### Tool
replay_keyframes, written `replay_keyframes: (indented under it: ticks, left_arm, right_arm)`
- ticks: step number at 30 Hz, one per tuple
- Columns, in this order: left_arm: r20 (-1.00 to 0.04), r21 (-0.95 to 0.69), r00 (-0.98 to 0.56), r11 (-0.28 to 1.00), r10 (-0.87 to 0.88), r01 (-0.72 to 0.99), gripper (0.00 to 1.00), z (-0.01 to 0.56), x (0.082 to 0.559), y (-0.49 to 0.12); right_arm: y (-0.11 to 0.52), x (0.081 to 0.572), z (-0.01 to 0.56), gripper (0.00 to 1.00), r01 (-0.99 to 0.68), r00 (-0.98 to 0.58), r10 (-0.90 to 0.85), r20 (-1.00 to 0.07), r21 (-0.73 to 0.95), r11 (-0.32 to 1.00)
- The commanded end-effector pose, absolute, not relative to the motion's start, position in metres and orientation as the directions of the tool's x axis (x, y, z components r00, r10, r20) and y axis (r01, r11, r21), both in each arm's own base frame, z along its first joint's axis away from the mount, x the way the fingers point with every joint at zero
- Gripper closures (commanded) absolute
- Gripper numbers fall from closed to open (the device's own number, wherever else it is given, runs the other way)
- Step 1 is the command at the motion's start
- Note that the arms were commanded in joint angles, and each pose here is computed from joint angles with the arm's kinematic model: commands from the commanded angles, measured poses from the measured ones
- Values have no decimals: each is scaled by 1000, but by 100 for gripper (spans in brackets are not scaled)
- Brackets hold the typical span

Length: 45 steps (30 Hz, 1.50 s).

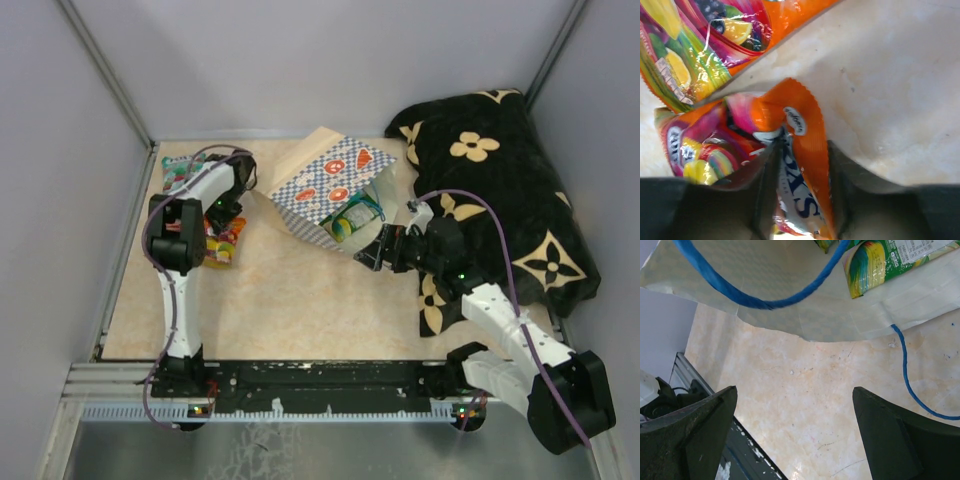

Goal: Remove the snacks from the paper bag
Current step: Place the snack at the center of the board, then adjust the paper bag at the center of the board.

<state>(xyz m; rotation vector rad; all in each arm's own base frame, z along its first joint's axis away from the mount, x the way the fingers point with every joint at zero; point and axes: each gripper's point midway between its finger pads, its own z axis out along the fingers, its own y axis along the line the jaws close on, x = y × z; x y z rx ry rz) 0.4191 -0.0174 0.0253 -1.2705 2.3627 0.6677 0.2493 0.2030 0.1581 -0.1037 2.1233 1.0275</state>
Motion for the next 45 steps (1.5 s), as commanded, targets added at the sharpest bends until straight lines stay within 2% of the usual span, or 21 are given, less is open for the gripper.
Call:
replay_keyframes:
  ticks: [1,3,4,9,12,18,20,23,26,30,35,40,45]
  left_arm:
    - [-488,108,-487,503,-724,-857,35,10,438,-32]
    - [-489,119,-497,510,-716,-852,14,20,439,-31]
    - [-488,135,-506,511,-712,-849,12,25,438,-31]
    - [-547,121,-539,577,-640,-808,11,67,447,-31]
    - [-616,101,-586,685,-526,-722,11,104,458,-35]
    - [-729,164,-606,779,-318,-606,7,147,431,-18]
    - [-760,72,-592,872,-266,-484,1,148,426,-32]
    - [-809,-103,-529,948,-256,-301,0,146,412,-58]
    - [-785,-128,-544,937,-296,-324,5,130,386,-54]
    - [-740,-58,-608,928,-288,-369,6,91,370,-44]
    - [-694,-34,-660,929,-288,-369,7,50,382,-40]
    - [-616,-100,-715,934,-330,-344,9,22,392,-52]
    - [-590,-194,-715,925,-376,-326,9,18,397,-67]
  right_arm:
    - [208,251,173,1,-437,-668,232,-707,625,647]
    - [208,250,173,1,-440,-666,231,-709,623,646]
    - [208,250,173,1,-441,-667,230,-709,624,645]
    - [208,250,173,1,-443,-668,228,-708,624,644]
    - [208,250,171,1,-442,-670,223,-708,621,647]
    - [209,251,168,1,-442,-673,220,-706,622,646]
    - [210,251,166,1,-439,-678,221,-701,628,643]
    - [212,251,165,1,-440,-687,219,-693,636,633]
    - [214,251,163,1,-440,-693,221,-686,645,625]
    - [216,251,159,1,-440,-702,216,-679,652,617]
    - [218,248,158,1,-441,-712,213,-669,662,605]
    - [212,245,159,1,-436,-701,214,-680,646,626]
    - [213,246,157,1,-435,-702,214,-679,647,626]
